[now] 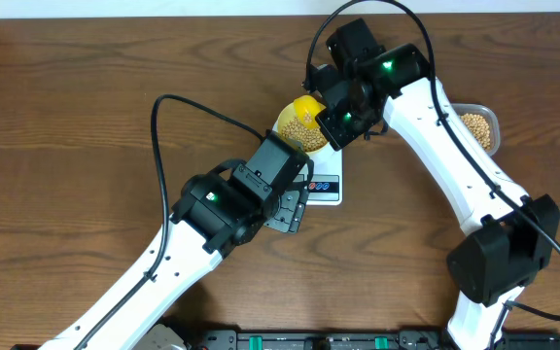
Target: Scoop item into bowl and weigh 50g on scale
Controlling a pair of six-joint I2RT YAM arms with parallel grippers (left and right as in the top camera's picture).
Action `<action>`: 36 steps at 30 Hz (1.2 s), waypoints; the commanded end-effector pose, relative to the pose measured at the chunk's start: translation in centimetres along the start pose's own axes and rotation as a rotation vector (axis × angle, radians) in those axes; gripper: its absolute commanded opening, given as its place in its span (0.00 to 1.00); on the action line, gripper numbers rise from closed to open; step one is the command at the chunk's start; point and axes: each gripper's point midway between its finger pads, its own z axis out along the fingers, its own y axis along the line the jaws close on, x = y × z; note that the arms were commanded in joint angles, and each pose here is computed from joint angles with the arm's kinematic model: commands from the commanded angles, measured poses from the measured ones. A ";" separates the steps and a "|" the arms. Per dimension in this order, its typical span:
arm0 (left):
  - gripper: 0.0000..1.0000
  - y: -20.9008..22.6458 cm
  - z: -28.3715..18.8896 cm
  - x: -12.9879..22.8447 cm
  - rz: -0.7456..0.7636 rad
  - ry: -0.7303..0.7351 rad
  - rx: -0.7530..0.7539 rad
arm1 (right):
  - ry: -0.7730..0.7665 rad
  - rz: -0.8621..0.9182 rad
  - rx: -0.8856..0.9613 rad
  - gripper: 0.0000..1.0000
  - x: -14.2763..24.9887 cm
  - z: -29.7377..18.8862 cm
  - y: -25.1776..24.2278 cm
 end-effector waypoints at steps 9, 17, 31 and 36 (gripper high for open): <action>0.78 -0.1 -0.4 -0.5 0.004 -0.013 0.004 | -0.054 -0.020 0.009 0.01 -0.8 -1.9 0.4; 0.78 -0.1 -0.4 -0.5 0.004 -0.013 0.004 | -0.053 -0.020 0.013 0.01 -0.7 -1.9 0.3; 0.78 -0.1 -0.4 -0.5 0.004 -0.013 0.004 | -0.022 -0.045 0.082 0.01 -0.2 -1.8 0.0; 0.78 -0.1 -0.4 -0.5 0.004 -0.013 0.004 | -0.018 -0.045 0.082 0.01 -0.1 -1.8 0.0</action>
